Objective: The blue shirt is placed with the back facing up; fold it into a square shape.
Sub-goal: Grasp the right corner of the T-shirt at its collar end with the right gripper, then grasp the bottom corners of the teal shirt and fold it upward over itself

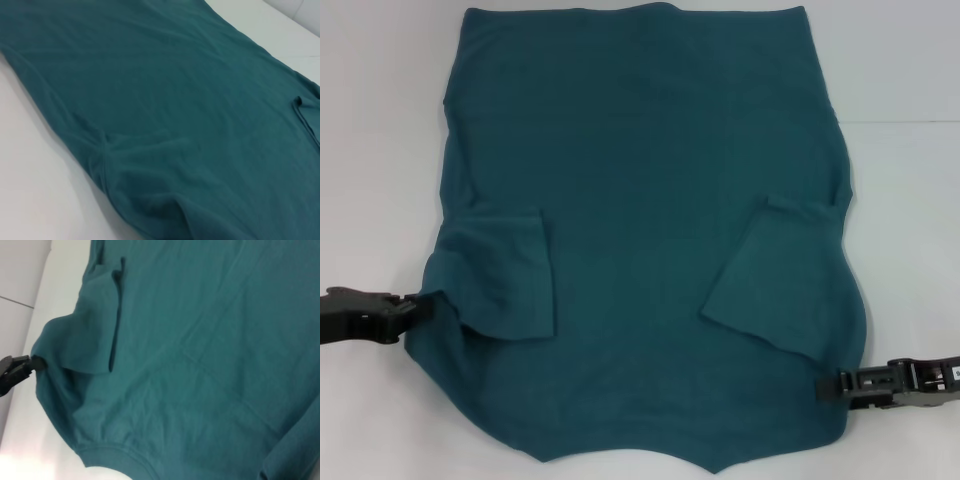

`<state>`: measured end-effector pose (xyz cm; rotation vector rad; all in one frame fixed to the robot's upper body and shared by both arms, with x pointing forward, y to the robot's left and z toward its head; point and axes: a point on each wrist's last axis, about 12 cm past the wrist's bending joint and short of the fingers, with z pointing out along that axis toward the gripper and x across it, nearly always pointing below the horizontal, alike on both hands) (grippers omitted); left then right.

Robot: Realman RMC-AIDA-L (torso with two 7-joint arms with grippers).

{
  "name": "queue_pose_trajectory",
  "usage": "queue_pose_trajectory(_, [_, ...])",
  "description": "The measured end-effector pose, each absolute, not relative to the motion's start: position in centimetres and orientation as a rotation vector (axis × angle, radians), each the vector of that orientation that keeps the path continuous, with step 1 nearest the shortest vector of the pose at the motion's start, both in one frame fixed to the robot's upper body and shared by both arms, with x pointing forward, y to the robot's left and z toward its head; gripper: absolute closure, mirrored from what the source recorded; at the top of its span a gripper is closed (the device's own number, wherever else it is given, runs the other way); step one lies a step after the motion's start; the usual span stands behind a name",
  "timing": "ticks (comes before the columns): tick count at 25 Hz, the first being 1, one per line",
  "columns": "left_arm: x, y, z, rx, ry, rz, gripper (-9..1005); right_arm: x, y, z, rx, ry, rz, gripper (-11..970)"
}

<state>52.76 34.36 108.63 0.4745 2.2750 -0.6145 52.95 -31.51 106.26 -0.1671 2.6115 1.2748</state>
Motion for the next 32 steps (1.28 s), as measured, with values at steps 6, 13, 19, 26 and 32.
queue_pose_trajectory(6, [53.0, 34.3, 108.8, 0.48, 2.271, -0.613, 941, 52.8, -31.7, 106.2, -0.143, 2.596, 1.28, 95])
queue_pose_trajectory(13, [53.1, 34.3, 108.8, 0.479, 2.269, -0.607, 942, 52.9, -32.2, 106.1, -0.081, 2.574, 1.266, 155])
queue_pose_trajectory(19, [53.0, 34.2, 108.7, 0.477, 2.271, -0.613, 942, 52.9, -32.4, 105.8, -0.058, 2.577, 1.244, 287])
queue_pose_trajectory(26, [53.0, 34.3, 108.7, 0.476, 2.272, -0.613, 942, 52.6, -32.4, 105.5, -0.05, 2.586, 1.24, 588])
queue_pose_trajectory(32, [52.9, 34.3, 108.6, 0.47, 2.276, -0.617, 942, 52.1, -32.8, 105.2, -0.032, 2.584, 1.235, 878])
